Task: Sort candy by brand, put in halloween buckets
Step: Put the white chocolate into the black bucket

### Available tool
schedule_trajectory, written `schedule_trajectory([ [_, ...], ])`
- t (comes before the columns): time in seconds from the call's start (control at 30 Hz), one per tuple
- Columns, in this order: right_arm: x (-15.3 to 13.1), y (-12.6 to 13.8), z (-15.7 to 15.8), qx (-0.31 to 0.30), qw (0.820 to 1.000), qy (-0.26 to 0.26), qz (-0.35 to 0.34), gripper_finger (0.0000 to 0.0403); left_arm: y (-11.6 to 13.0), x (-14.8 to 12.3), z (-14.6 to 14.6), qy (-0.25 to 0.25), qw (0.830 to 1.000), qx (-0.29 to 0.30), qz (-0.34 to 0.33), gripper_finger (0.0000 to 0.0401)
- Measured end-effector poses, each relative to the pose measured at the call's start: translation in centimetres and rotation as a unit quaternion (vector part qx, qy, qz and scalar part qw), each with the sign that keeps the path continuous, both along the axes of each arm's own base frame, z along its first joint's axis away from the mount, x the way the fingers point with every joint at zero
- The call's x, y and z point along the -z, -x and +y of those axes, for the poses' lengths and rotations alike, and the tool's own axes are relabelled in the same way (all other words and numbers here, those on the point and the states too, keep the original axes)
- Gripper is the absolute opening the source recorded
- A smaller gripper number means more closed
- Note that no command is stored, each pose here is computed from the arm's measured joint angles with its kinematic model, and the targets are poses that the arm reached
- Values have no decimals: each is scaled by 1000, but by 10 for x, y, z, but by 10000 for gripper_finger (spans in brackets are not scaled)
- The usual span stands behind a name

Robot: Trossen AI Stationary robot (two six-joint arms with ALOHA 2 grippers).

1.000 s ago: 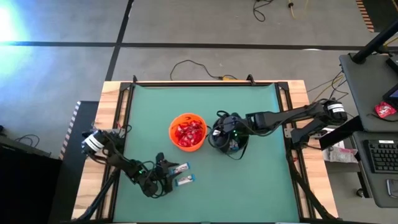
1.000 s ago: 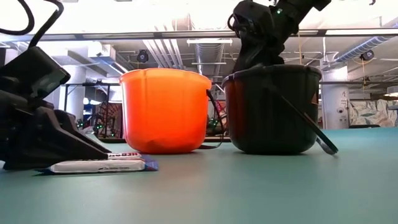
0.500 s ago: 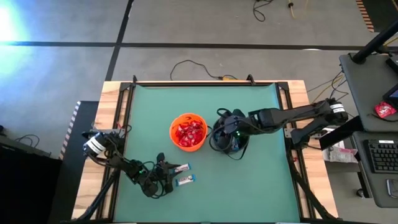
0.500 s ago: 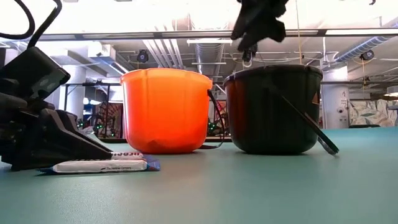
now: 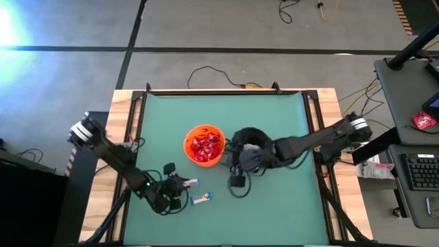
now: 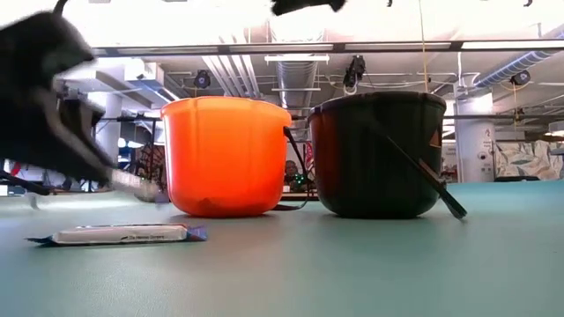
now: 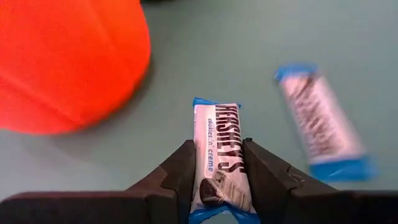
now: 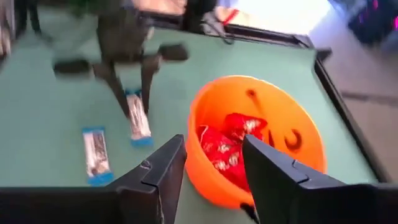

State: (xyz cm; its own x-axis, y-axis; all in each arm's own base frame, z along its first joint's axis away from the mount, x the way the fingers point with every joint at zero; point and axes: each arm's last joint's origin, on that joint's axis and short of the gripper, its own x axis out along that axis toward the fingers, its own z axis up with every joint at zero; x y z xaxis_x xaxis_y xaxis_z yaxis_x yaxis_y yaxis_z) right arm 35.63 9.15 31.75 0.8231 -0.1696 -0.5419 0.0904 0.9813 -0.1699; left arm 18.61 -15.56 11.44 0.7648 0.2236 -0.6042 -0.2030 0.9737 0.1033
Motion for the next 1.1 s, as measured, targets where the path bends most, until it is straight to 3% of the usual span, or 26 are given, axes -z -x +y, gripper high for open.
schedule_trajectory([
  [0.2,24,-33,26,-103,985,128,47,173,-4,-69,-7,77,997,13,-11,97],
  [0.3,20,-42,32,-129,982,131,43,189,-4,-107,-4,101,993,-16,-52,97],
  [0.4,7,-45,33,-165,972,165,26,204,-1,-140,5,119,985,-72,-97,97],
  [0.5,-3,-47,33,-187,962,201,9,214,2,-166,17,169,969,-131,-124,97],
  [0.63,-18,-52,30,-183,958,217,-38,216,3,-199,23,228,948,-144,-168,97],
  [0.93,-35,-57,29,-181,945,251,-103,212,-5,-246,28,266,928,-150,-212,98],
  [1.1,-38,-58,29,-178,945,251,-114,197,-13,-260,26,255,935,-131,-208,98],
])
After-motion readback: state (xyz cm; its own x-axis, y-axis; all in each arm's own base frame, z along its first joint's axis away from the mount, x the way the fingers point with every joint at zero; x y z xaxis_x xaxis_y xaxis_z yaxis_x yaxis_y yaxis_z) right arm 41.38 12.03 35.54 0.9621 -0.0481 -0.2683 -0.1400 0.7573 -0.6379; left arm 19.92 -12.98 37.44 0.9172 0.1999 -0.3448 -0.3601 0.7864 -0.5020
